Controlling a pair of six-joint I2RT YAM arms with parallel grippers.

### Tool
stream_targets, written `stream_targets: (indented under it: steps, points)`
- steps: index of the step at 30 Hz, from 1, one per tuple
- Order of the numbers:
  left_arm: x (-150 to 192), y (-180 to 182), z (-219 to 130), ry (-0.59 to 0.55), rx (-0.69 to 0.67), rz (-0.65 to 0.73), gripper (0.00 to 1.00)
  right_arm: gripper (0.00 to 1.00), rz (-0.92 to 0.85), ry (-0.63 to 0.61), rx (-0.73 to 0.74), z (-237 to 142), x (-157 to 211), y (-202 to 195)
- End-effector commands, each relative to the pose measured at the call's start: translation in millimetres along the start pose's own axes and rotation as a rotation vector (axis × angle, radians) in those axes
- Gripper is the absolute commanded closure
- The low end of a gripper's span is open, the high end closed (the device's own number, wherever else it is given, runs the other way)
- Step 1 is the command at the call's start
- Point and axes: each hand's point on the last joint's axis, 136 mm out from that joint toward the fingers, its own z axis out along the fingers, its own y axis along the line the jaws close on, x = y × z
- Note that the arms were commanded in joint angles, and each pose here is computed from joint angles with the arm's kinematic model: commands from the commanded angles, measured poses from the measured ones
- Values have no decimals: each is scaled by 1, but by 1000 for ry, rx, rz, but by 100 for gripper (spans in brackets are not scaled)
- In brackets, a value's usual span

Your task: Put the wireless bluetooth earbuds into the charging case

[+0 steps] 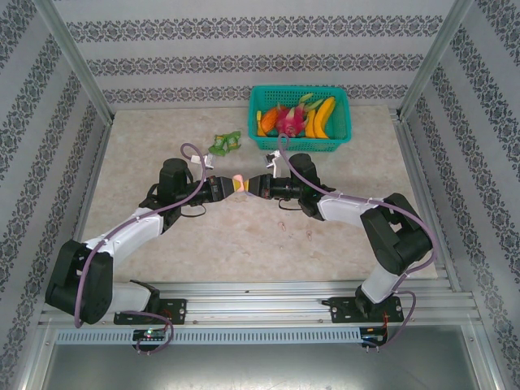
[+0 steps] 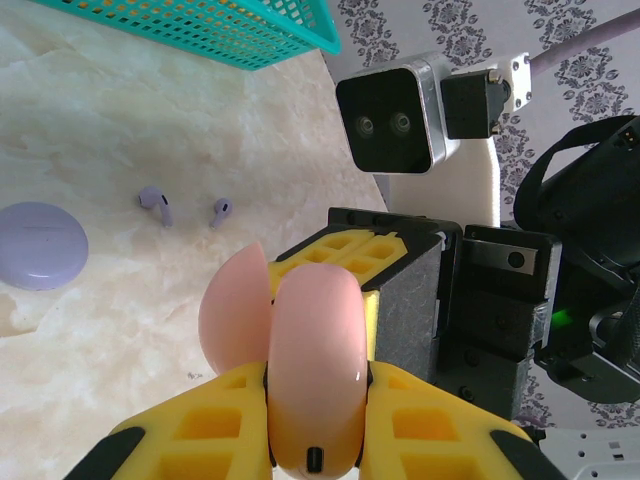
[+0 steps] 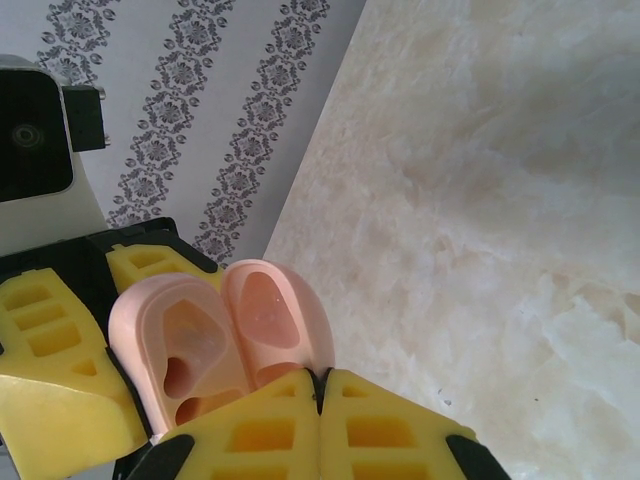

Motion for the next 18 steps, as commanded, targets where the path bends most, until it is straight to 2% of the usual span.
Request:
stream_targets:
  steps: [1,2,4,6,9,14,18]
  points:
    - [-17,-24,-1,-32,73,61,100,98,-33,2,-22,5,-3,10]
    - [-16,-22,0,-30,69,58,99,99,-32,-2,-20,5,-4,10]
    - [-15,-19,0,-28,59,54,86,100,-32,-11,-16,4,-7,12]
    - [-14,-16,0,-30,42,52,62,100,-32,-17,-7,3,-9,14]
    - [-13,-12,-1,-35,21,48,34,100,-38,-24,12,1,-13,15]
    - [-18,-11,-9,-58,-42,63,2,100,-54,-23,59,-2,-16,8]
    - [-28,-11,-23,-64,-145,110,0,100,-82,-20,118,-8,-19,-2]
